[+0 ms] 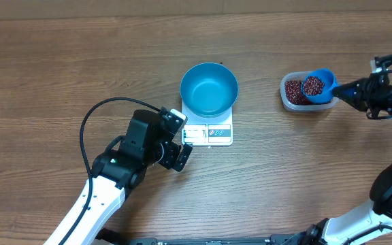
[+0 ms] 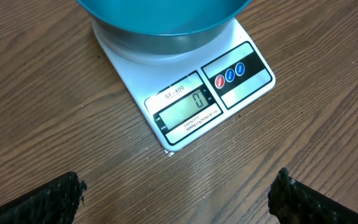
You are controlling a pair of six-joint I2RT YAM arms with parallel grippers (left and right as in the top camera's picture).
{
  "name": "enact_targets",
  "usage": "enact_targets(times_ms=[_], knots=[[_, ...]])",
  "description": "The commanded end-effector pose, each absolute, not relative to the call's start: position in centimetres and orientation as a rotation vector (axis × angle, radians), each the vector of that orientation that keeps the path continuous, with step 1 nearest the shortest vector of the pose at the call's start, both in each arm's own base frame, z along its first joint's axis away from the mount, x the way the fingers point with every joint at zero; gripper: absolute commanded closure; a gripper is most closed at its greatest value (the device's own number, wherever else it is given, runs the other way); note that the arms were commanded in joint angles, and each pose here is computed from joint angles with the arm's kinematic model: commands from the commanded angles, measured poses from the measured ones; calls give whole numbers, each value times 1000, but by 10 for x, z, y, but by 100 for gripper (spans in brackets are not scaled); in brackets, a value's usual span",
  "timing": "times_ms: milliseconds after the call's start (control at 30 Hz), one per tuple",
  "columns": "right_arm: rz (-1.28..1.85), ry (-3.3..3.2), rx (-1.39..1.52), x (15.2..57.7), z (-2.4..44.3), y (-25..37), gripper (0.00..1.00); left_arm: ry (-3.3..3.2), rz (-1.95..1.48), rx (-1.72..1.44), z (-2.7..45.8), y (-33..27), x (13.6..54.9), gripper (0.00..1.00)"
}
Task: Scoop item into bowl and weigh 150g on scale
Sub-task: 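Carry the scoop with the right gripper over the teal bowl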
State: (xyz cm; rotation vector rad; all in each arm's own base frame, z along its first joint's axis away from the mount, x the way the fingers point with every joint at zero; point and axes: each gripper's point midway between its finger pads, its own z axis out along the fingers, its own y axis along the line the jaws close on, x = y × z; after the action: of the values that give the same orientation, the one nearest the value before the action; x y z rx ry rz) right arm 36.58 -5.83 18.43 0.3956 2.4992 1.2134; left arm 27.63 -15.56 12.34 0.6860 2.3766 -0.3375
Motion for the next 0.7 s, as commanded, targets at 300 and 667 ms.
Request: enact_targets(times_ms=[300, 667], knots=[[1375, 2421, 32, 388, 227, 35, 96, 2377, -345, 670, 124, -157, 276, 0], [1366, 2500, -274, 388, 249, 146, 96, 2377, -345, 670, 124, -157, 276, 1]])
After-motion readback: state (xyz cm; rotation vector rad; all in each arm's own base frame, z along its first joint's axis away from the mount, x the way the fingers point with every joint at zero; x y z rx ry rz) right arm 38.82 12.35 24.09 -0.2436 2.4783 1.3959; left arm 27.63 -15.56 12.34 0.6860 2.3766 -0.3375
